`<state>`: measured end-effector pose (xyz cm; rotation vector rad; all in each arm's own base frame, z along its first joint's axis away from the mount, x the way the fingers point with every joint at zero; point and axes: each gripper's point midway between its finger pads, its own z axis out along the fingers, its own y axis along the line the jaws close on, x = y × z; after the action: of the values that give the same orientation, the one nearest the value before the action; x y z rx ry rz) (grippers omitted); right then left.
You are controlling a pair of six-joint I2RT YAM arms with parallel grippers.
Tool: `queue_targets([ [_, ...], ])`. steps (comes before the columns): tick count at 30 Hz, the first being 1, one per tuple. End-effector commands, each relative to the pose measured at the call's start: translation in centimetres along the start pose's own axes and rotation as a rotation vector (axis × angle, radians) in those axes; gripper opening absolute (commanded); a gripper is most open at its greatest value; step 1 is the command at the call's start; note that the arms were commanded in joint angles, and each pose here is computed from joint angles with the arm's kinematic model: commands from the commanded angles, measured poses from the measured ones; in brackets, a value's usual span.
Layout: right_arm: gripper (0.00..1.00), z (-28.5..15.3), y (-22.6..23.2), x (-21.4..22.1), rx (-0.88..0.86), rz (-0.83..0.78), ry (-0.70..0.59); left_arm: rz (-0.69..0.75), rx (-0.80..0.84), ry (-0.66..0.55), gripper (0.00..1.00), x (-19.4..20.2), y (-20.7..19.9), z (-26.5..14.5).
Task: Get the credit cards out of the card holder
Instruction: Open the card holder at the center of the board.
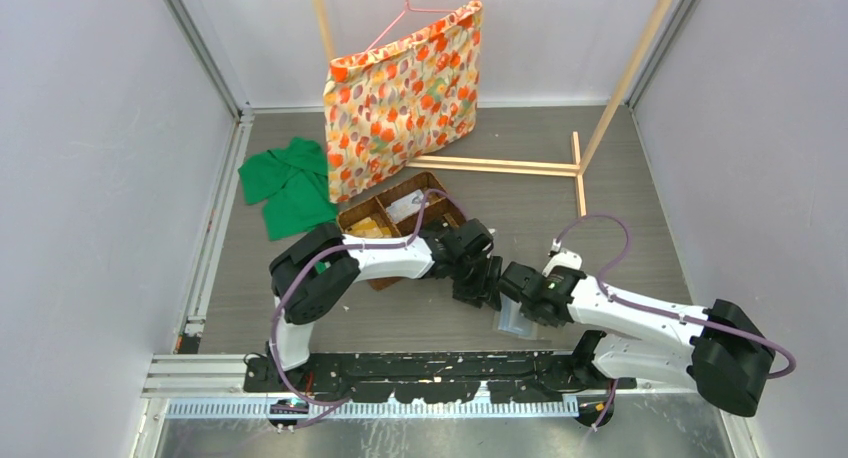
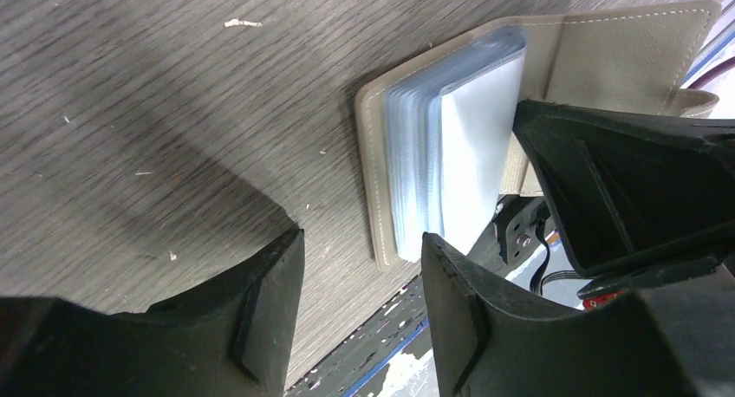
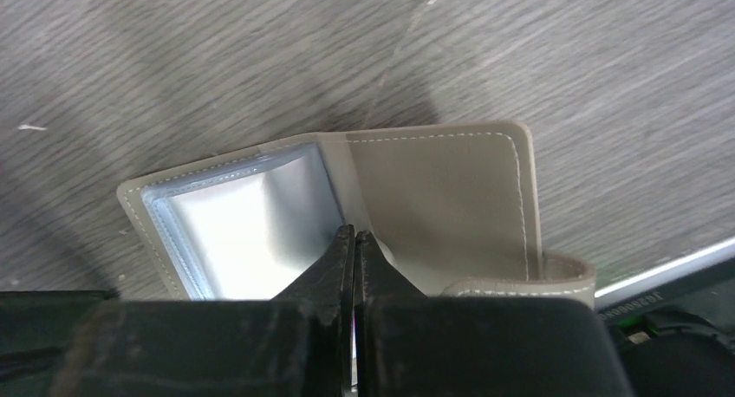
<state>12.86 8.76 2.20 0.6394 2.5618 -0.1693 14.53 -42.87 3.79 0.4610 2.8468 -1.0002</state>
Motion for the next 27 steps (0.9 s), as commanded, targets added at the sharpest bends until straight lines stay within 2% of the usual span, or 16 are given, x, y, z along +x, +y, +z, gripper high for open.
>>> queue_targets([
  [1,0.01,-0.5,3.2,-0.4,-0.127,0.048,0.005,0.040,0.018,-0.066,0.54,-1.3,-1.0,-2.3],
  [9,0.01,0.7,6.7,2.7,-0.278,0.130,0.129,0.057,-0.064,-0.093,0.56,-0.2,0.9,-5.3],
  [13,0.00,-0.5,8.4,2.1,-0.357,0.140,0.131,0.051,-0.075,-0.106,0.58,0.5,1.5,-6.7],
  [17,0.01,-1.4,8.1,1.0,-0.353,0.135,0.099,0.029,-0.056,-0.128,0.61,1.2,1.7,-7.8],
  [20,0.01,-3.9,7.8,-0.8,-0.367,0.105,0.059,0.055,0.028,-0.125,0.61,2.2,0.8,-8.4],
  [23,0.05,-6.5,8.0,-2.6,-0.436,0.063,0.009,0.077,0.080,-0.161,0.62,2.4,-0.1,-10.2],
  [27,0.13,-7.2,8.5,-2.0,-0.459,-0.105,0.031,0.108,0.021,-0.219,0.62,2.6,0.5,-13.5],
])
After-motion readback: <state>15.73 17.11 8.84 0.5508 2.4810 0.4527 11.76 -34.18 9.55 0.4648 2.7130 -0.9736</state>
